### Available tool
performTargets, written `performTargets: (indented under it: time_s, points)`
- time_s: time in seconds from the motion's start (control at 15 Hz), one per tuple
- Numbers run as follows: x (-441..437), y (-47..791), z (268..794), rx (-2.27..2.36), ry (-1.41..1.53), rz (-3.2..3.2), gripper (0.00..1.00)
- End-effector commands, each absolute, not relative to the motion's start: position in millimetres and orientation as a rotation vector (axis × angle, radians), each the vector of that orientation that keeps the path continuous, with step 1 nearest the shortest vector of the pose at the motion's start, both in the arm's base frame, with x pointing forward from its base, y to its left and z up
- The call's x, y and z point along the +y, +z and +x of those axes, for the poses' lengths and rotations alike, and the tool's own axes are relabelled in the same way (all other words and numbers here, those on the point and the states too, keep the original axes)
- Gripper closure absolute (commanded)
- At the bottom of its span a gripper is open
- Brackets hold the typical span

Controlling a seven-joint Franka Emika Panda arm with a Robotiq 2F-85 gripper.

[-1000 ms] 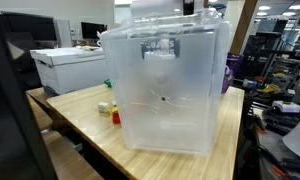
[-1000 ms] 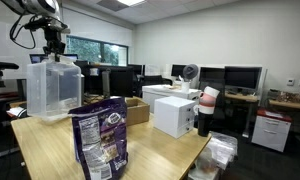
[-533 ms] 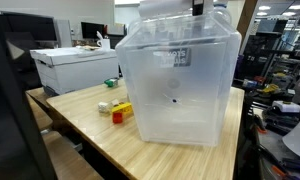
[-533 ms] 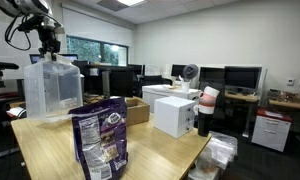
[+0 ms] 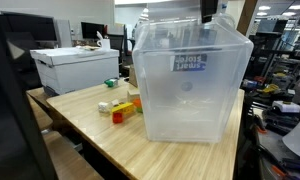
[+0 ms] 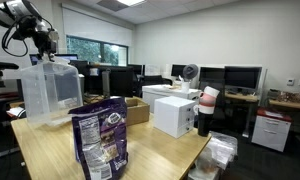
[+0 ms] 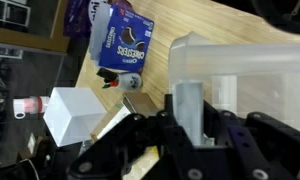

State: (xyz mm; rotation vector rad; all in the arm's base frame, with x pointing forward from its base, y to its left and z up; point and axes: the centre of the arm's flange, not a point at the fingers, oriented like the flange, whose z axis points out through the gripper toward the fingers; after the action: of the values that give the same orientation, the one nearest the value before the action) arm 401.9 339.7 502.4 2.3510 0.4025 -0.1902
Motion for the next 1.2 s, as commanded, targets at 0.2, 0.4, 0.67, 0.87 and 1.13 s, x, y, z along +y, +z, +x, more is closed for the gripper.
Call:
performTargets:
  time_s: [0.2, 0.4, 0.67, 0.87, 1.13]
  points:
    - [358, 480, 396, 0.326, -0.179, 2.087, 0.94]
    - [365, 474, 393, 0.308, -0.166, 2.024, 0.94]
    - [365, 478, 393, 0.257, -0.119, 2.012, 0.94]
    - [365, 481, 392, 0.208, -0.073, 1.992, 0.94]
    - [366, 481, 391, 0.186, -0.064, 1.963, 0.94]
